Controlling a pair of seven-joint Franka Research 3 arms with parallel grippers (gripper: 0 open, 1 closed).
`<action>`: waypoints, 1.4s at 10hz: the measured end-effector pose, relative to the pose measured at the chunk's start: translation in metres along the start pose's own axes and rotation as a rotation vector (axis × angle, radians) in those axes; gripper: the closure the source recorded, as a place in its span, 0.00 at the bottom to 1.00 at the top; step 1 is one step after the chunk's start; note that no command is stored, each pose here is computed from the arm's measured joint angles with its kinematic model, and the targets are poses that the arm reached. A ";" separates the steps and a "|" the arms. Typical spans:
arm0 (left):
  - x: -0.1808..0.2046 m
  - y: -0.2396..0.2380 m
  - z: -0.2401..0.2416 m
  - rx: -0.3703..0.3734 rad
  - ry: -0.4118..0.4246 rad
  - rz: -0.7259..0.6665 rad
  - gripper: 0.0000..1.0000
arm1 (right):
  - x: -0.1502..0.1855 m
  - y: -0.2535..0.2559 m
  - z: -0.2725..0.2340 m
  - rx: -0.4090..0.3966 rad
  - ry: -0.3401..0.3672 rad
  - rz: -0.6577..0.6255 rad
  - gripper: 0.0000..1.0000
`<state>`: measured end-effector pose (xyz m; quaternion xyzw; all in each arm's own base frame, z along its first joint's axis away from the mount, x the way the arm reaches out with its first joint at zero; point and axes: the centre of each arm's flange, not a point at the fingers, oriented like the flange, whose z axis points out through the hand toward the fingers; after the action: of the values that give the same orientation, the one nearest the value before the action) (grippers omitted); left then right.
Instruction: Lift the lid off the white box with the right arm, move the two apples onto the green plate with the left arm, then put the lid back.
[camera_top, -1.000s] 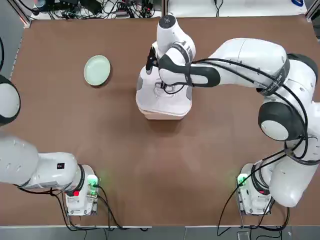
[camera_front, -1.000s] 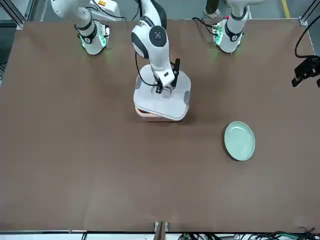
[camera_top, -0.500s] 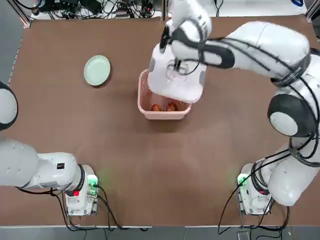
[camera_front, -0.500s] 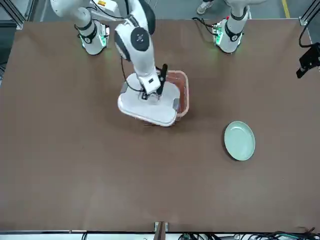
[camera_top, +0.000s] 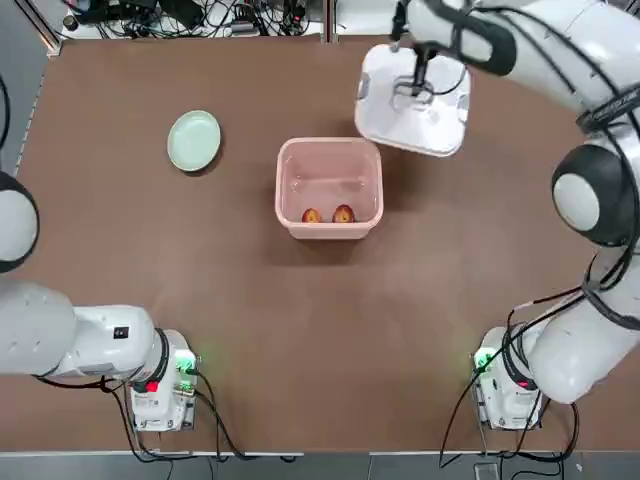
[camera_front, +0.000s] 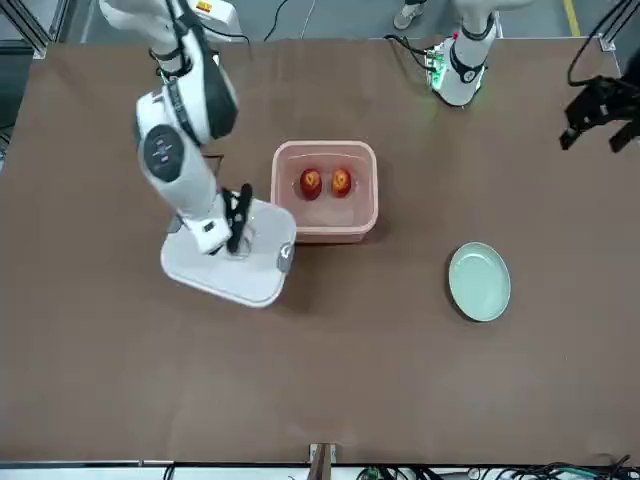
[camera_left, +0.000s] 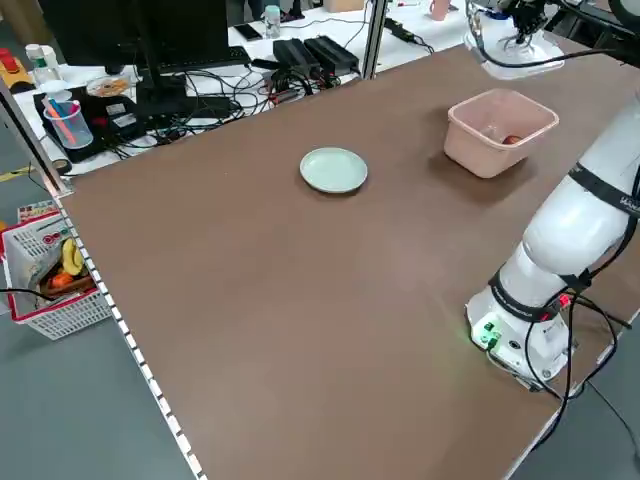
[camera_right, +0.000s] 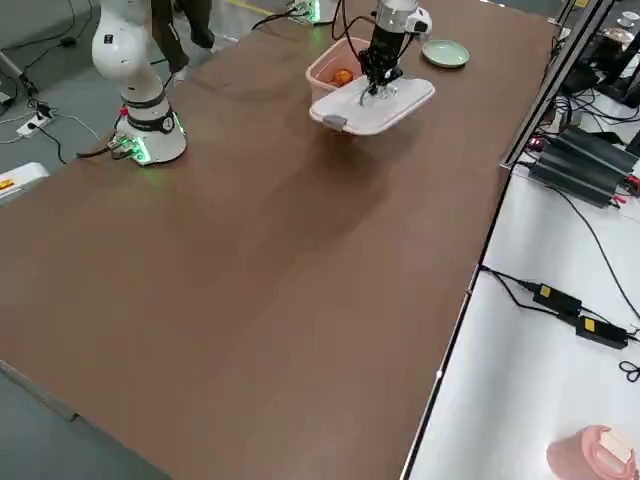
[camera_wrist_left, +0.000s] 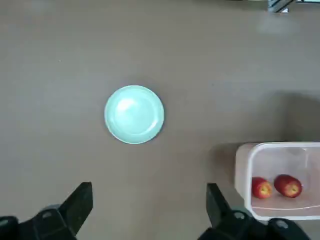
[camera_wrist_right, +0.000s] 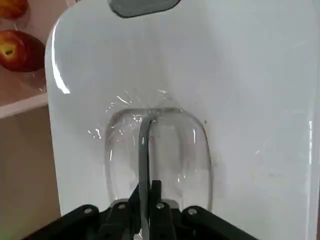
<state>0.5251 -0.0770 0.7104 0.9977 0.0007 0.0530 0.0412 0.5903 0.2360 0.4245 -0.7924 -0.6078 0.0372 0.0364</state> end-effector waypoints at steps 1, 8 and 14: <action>-0.006 0.031 0.002 -0.004 -0.005 0.005 0.00 | -0.026 0.016 0.002 0.026 0.012 -0.010 0.93; -0.042 0.236 0.100 -0.012 -0.119 -0.014 0.01 | -0.077 0.015 0.022 0.273 -0.045 0.029 0.93; -0.099 0.330 0.276 -0.059 -0.052 -0.136 0.04 | -0.085 0.005 0.027 0.376 -0.066 0.035 0.93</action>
<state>0.4552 -0.4294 0.4533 0.9948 0.0658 0.0241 0.0739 0.5702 0.1525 0.3979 -0.7804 -0.5771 0.1767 0.1634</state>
